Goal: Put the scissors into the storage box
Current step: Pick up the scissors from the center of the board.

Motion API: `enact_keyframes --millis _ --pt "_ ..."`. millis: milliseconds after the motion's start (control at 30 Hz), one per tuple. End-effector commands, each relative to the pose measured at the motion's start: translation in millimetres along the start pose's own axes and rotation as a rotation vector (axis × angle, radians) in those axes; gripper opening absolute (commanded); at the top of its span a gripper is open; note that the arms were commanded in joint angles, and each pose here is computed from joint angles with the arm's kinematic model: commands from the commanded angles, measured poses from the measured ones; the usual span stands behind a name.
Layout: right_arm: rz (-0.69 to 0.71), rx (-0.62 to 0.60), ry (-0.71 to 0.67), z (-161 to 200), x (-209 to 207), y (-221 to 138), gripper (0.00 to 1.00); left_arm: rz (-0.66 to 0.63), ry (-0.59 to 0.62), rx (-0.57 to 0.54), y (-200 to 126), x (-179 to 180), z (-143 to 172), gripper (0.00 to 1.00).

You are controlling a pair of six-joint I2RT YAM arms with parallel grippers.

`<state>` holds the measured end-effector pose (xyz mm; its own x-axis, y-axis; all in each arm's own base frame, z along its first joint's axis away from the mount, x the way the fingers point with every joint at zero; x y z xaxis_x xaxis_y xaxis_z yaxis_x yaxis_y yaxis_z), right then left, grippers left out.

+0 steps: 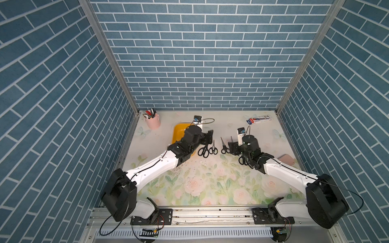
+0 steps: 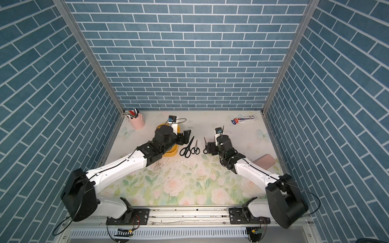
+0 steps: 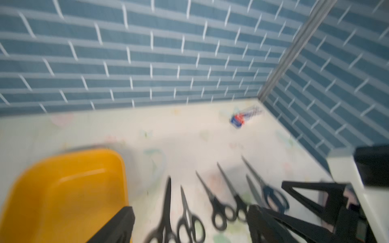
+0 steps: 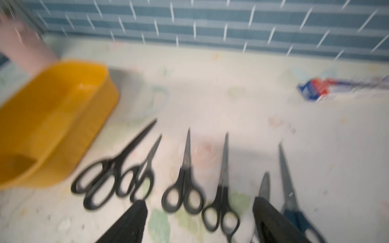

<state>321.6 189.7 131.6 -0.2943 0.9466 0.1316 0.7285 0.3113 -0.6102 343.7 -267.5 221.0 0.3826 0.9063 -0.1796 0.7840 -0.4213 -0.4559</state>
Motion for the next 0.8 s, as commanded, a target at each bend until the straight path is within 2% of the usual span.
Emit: enact_keyframes --millis 0,67,133,233,267,300,400,500,700,767 --pt "-0.025 0.208 0.047 24.4 12.5 7.4 0.81 -0.098 -0.064 0.181 0.1 23.7 47.6 0.89" --pt "-0.033 0.266 0.0 19.4 31.6 15.7 0.74 -0.132 -0.062 0.163 -3.2 38.1 43.1 0.91" --pt "0.012 0.261 0.031 13.5 33.0 18.9 0.73 -0.101 -0.027 0.179 -0.6 39.6 42.3 0.88" --pt "0.057 0.201 0.172 4.0 10.9 16.5 0.73 -0.011 0.043 0.305 16.0 20.7 56.7 0.82" --pt "0.07 0.18 0.209 1.9 1.8 14.6 0.73 0.015 0.06 0.362 22.7 12.5 67.6 0.75" --pt "0.078 0.158 0.221 -1.7 -2.8 11.9 0.73 0.025 0.072 0.395 27.5 6.8 73.5 0.7" --pt "0.137 0.129 0.199 -8.9 -13.7 3.9 0.73 0.041 0.083 0.466 38.6 -5.6 92.4 0.69" --pt "0.156 0.113 0.195 -8.9 -18.4 -2.6 0.73 0.022 0.079 0.524 50.7 -7.5 99.1 0.59" --pt "0.187 0.114 0.199 0.5 -26.1 -6.6 0.73 -0.044 0.117 0.633 64.8 -7.6 105.3 0.52" --pt "0.199 0.117 0.188 2.0 -27.9 -6.3 0.73 -0.104 0.142 0.656 65.8 -2.4 108.9 0.51"
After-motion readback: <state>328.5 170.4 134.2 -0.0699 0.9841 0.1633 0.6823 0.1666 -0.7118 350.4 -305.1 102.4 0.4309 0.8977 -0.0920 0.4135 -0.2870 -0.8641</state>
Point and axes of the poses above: each gripper's point midway between its finger pads, its own y axis out along the fingers, its own x axis along the line the jaws close on, z = x × y, the point moved 2 cm from there along -y, back along the fingers, and after that the axes turned 4 degrees about y, right-handed, at the moved point
